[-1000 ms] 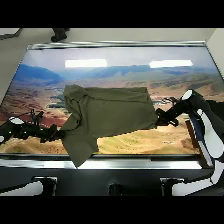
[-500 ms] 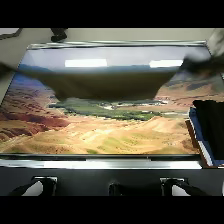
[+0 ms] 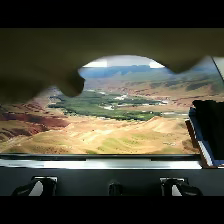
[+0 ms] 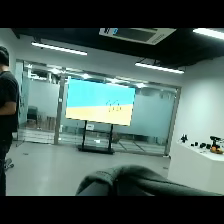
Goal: Fold the shirts.
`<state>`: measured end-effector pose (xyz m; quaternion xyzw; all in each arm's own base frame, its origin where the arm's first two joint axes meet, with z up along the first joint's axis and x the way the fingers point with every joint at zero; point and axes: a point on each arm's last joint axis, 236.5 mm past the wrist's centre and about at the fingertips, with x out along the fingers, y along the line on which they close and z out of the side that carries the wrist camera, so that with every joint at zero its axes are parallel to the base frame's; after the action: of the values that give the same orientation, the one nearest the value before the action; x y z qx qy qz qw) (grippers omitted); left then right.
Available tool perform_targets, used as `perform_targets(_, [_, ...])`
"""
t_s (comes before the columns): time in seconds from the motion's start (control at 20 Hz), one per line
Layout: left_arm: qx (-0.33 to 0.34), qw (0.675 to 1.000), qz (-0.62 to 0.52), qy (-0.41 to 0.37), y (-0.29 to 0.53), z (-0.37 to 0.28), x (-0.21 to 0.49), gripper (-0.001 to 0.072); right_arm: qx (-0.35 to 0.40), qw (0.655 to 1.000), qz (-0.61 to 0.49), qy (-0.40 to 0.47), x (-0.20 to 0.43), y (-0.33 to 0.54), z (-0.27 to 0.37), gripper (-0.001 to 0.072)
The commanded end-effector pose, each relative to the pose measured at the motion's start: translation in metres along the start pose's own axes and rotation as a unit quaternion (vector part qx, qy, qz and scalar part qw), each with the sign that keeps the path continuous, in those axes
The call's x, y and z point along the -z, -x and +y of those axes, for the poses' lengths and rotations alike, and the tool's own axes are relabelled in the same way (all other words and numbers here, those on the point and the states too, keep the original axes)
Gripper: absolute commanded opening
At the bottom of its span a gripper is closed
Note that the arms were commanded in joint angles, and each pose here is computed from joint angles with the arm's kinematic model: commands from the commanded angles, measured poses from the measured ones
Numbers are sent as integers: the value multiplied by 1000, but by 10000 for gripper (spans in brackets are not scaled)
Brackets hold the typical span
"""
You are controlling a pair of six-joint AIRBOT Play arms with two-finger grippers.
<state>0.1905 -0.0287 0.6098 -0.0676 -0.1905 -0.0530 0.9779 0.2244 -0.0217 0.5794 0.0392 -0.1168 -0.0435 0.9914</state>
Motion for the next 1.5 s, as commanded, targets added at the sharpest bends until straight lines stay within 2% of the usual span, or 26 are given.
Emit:
perform_targets(0.0, [-11, 1000, 2, -6, -11, 12, 6, 32, 20, 996, 82, -7, 41, -10, -11, 40])
perform_targets(0.1, [-16, 993, 117, 11, -41, 34, 74, 32, 28, 978, 206, -16, 112, -43, -18, 40])
perform_targets(0.15, [-18, 979, 202, 25, -54, 48, 124, 32, 30, 957, 289, -22, 163, -60, -22, 40])
perform_targets(0.25, [-9, 921, 385, 57, -69, 76, 244, 32, 27, 888, 458, -37, 278, -82, -26, 39])
perform_targets(0.35, [21, 854, 514, 83, -75, 89, 364, 33, 13, 817, 573, -65, 390, -99, -25, 39])
perform_targets(0.5, [38, 755, 640, 135, -56, 91, 538, 32, 24, 730, 671, -131, 533, -102, -23, 39])
perform_targets(0.55, [33, 734, 662, 147, -48, 93, 582, 32, 19, 710, 688, -150, 572, -104, -16, 39])
perform_targets(0.65, [18, 707, 687, 167, -42, 98, 650, 33, 20, 706, 691, -151, 631, -120, -9, 39])
perform_targets(0.75, [7, 707, 682, 187, -50, 101, 689, 33, 20, 730, 666, -153, 666, -144, -3, 40])
perform_targets(0.95, [-16, 752, 633, 185, -85, 113, 705, 33, 65, 794, 568, -207, 664, -201, -15, 40])
perform_targets(1.05, [-1, 756, 633, 168, -86, 115, 694, 34, 51, 790, 580, -193, 653, -197, -11, 40])
perform_targets(1.1, [12, 746, 647, 158, -78, 116, 685, 33, 35, 777, 604, -174, 646, -183, -7, 41])
perform_targets(1.15, [19, 725, 671, 152, -61, 116, 679, 33, 18, 753, 641, -148, 641, -160, -4, 41])
perform_targets(1.2, [26, 689, 710, 142, -34, 117, 674, 33, 10, 715, 687, -125, 640, -130, -5, 41])
perform_targets(1.3, [13, 592, 794, 139, 29, 123, 669, 34, 20, 634, 767, -94, 644, -73, -14, 41])
perform_targets(1.35, [11, 555, 819, 145, 53, 121, 671, 33, 23, 607, 789, -93, 652, -54, -15, 41])
perform_targets(1.45, [10, 516, 842, 159, 85, 114, 681, 33, 26, 581, 808, -96, 668, -33, -16, 41])
